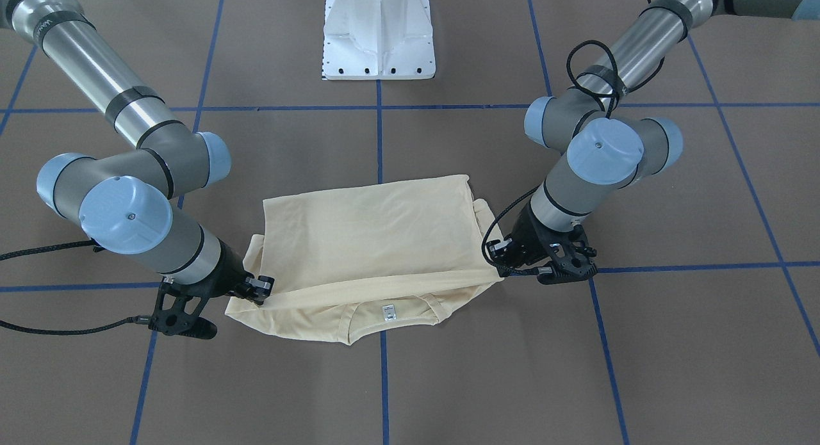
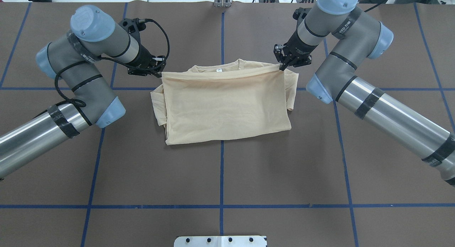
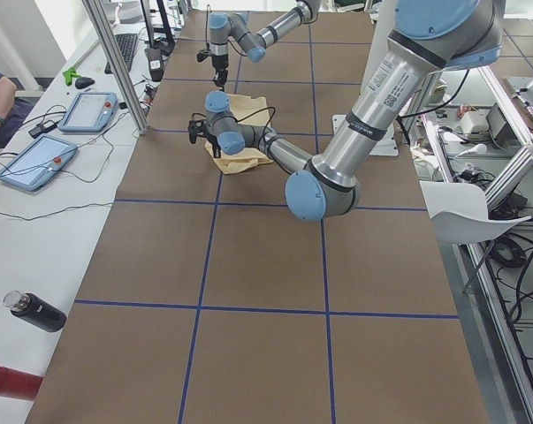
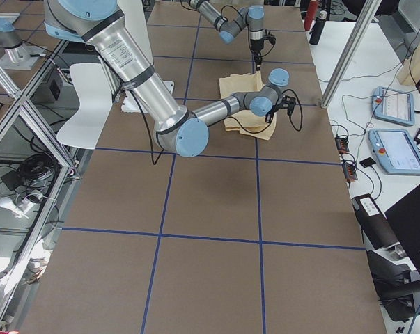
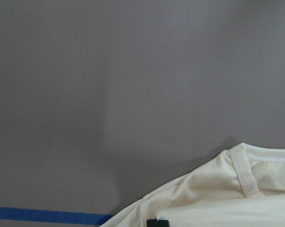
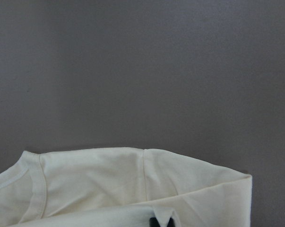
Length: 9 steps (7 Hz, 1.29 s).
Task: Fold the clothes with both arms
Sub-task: 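Lower both hem corners onto the collar and open both grippers, then move the right gripper down to the folded shirt's side edge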
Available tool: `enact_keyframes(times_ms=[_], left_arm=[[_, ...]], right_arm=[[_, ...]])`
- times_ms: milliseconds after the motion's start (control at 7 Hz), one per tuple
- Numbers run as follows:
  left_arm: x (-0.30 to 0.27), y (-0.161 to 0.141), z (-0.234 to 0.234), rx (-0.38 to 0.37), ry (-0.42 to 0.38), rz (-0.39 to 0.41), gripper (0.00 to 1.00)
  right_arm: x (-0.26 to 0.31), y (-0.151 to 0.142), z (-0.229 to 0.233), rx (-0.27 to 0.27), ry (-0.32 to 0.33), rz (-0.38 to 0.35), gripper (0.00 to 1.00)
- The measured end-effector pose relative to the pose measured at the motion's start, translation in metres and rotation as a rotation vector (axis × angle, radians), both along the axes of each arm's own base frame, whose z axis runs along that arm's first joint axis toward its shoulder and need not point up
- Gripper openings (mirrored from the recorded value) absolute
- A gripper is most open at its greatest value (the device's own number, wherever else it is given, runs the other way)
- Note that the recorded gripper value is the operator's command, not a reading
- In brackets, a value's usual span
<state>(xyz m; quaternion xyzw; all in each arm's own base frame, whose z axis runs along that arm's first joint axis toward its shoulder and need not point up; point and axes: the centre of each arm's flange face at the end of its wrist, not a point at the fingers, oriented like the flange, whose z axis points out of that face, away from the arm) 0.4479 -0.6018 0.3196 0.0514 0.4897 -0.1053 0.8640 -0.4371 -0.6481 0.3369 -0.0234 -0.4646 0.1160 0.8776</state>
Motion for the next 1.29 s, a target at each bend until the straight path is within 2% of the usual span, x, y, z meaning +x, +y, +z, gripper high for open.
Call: enact_keyframes(times_ms=[143,286,429,571,714,1000,1286], left_arm=[[0.001,-0.001,-0.001,0.001,0.000,-0.001,0.21],[0.002,-0.002,-0.006,0.003,0.003,-0.003,0.68],[0.003,-0.003,-0.011,0.006,0.009,-0.003,0.80],[0.003,-0.003,-0.017,0.012,0.015,-0.003,0.98],[0.002,-0.003,-0.022,0.018,0.020,-0.003,0.99],[-0.009,0.003,-0.034,0.043,0.039,-0.007,0.99],[-0.032,0.020,-0.042,0.072,0.064,-0.013,0.99]], right_arm=[[0.000,-0.002,0.000,0.007,0.001,0.005,0.00],[-0.001,-0.002,-0.002,0.017,-0.006,0.008,0.02],[-0.001,-0.002,-0.004,0.023,-0.013,0.008,0.24],[-0.001,-0.002,-0.006,0.025,-0.018,0.008,0.96],[-0.002,0.000,-0.007,0.026,-0.020,0.007,1.00],[0.003,0.013,0.000,0.039,-0.031,0.000,1.00],[0.030,0.060,0.011,0.057,-0.068,-0.013,1.00]])
